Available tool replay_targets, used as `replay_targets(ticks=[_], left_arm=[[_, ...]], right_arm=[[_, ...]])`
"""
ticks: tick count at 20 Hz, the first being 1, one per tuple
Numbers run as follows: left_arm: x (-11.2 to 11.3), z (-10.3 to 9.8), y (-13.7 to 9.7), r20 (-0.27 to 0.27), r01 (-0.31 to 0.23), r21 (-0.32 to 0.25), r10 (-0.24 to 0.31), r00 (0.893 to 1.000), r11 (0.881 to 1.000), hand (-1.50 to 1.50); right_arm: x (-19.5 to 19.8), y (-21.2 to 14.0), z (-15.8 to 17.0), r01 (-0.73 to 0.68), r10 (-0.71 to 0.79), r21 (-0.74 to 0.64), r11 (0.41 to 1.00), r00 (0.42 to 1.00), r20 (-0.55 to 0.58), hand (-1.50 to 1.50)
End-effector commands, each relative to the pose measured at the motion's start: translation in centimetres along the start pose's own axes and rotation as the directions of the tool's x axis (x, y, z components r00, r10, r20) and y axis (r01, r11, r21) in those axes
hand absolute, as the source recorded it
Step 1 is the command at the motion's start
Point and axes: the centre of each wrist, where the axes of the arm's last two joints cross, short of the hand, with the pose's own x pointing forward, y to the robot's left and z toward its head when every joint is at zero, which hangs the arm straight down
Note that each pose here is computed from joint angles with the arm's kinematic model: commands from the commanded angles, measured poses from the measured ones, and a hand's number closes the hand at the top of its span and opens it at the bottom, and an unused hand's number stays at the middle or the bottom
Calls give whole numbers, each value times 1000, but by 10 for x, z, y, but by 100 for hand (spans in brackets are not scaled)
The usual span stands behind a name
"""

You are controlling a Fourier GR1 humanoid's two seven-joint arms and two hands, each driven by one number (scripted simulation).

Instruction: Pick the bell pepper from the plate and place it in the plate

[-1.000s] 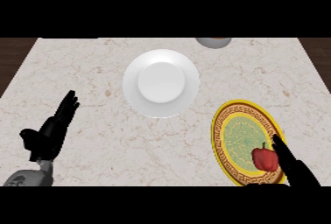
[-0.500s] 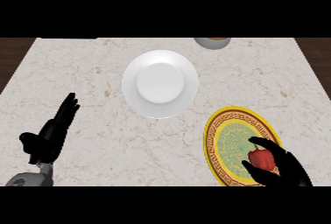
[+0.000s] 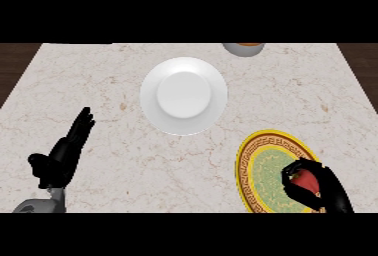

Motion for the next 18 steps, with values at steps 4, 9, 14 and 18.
replay_targets(ticks=[4, 9, 14, 18], left_arm=[[8, -11, -1, 11, 10, -18, -10, 1000, 1000, 0], [8, -7, 19, -2, 17, 9, -17, 1000, 1000, 0], [5, -17, 19, -10, -5, 40, 6, 1000, 999, 0], [-17, 4, 9, 5, 6, 26, -6, 1000, 1000, 0]], right_arm=[[16, -32, -25, -582, 576, -151, 799, 813, -86, 150], [64, -13, -33, -633, 668, -335, 698, 744, -15, 150], [89, -6, 9, -624, 687, -368, 689, 725, 58, 150], [139, -4, 34, -563, 675, -460, 687, 728, 119, 150]])
